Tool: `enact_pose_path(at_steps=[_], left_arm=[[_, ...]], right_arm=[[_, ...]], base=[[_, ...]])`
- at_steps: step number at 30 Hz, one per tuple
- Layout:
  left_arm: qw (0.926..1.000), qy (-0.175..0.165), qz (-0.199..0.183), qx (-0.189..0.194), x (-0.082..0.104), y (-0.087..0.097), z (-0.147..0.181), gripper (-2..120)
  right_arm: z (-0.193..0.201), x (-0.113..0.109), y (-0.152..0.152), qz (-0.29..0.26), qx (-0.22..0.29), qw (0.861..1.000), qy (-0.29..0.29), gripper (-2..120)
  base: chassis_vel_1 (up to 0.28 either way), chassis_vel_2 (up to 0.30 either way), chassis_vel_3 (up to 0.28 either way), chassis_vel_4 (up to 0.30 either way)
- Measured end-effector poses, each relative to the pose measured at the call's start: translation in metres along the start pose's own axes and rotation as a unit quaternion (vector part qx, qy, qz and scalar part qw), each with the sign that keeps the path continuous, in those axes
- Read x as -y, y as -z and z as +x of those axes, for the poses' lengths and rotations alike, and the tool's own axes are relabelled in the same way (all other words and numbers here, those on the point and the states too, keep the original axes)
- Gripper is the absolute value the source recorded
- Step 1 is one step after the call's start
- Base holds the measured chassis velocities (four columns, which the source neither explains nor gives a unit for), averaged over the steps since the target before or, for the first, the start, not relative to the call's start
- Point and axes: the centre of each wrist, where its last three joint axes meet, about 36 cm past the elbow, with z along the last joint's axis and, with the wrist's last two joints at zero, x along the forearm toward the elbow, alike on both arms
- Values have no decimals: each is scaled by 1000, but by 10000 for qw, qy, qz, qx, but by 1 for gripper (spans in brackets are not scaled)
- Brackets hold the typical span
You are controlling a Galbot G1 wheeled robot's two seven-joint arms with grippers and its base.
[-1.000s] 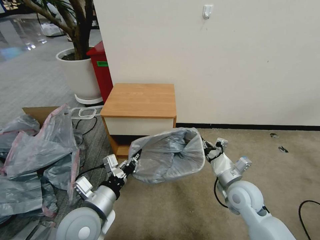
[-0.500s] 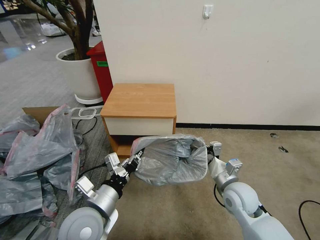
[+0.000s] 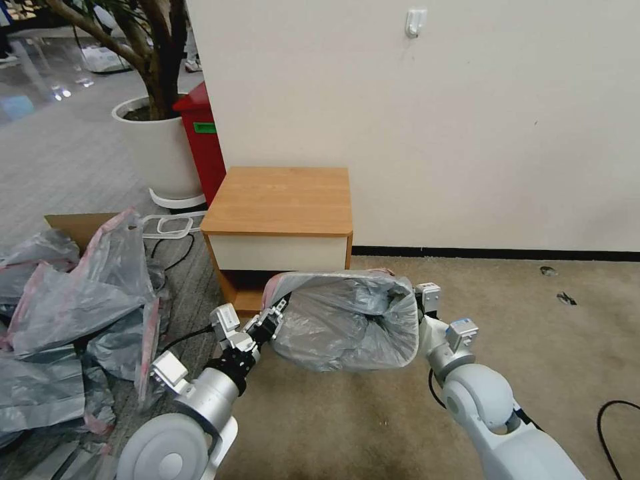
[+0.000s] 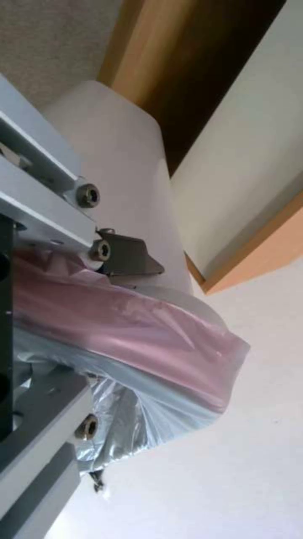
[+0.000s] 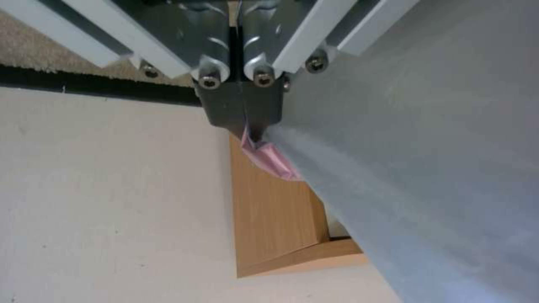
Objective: Pick up the garbage bag from the table and place it over the trash can.
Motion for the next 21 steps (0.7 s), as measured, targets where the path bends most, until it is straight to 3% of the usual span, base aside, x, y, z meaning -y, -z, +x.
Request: enact_pose_path(at_steps=[3, 6, 12, 16, 21], left_arm=[[10000, -1, -4, 17, 0, 1, 0, 12], [10000, 45, -42, 37, -5, 4, -2, 12], [9999, 125, -40, 26, -15, 3, -5, 12], [9997, 256, -52, 37, -22, 2, -7, 11], [9993, 345, -110, 54, -25, 2, -8, 9]], right_arm=[[0, 0, 0, 0, 7, 10000, 1, 3], [2, -2, 5, -26, 75, 10000, 4, 19], [6, -3, 17, -42, 242, 9997, -32, 36], [15, 2, 32, -174, 415, 9990, -66, 58], [24, 5, 40, -283, 444, 9986, 38, 69]], base=[[0, 0, 0, 0], [0, 0, 0, 0], [0, 0, 0, 0], [0, 0, 0, 0], [0, 0, 0, 0]])
